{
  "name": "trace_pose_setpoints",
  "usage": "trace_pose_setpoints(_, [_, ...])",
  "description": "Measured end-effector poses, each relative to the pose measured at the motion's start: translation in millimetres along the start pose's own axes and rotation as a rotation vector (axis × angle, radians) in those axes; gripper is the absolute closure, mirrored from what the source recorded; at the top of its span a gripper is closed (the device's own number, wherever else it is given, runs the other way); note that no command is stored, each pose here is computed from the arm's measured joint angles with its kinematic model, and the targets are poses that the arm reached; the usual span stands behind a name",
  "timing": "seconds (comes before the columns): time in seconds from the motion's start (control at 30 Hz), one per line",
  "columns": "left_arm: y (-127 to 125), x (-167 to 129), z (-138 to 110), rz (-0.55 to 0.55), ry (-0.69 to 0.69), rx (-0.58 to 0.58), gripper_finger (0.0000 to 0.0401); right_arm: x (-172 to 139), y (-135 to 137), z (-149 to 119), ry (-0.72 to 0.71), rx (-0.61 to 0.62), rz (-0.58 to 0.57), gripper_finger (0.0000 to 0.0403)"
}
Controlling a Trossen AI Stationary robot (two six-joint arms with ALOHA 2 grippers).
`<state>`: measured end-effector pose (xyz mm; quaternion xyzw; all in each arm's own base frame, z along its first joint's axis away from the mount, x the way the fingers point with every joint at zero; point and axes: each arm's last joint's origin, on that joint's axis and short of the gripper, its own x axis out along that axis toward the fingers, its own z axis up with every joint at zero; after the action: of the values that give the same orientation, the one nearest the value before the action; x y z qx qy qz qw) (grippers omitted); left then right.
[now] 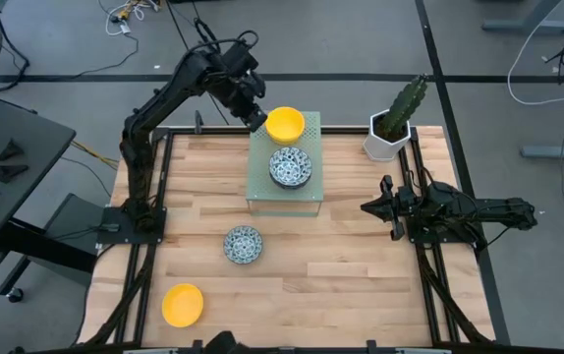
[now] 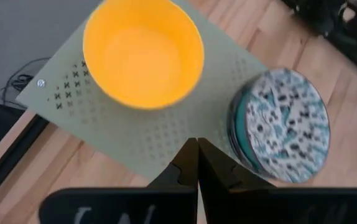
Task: Pick & Place Mini bowls
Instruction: Stack the blue and white bowl on top of the other blue and white bowls on the shelf
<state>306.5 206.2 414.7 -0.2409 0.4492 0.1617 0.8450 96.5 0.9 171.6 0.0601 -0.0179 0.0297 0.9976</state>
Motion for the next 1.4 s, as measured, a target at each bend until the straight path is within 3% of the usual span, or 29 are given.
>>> trace_pose_setpoints(0.63, [-66, 5, -19, -0.036, 0.087, 0.141, 0.0398, 0, 0, 0, 0.000, 0.000, -0.001, 0.0376])
trace_pose_setpoints(1.0, [-83, 2, -22, -0.057, 0.056, 0.169, 0.0400, 0, 0, 0, 0.000, 0.000, -0.001, 0.0376])
trace_pose_setpoints(1.17, [-85, -15, -21, -0.069, -0.033, 0.182, 0.0400, 0, 0, 0, 0.000, 0.000, 0.000, 0.0376])
trace_pose_setpoints(1.4, [-88, -70, -32, -0.098, -0.222, 0.208, 0.0400, 0, 0, 0, 0.000, 0.000, 0.000, 0.0376])
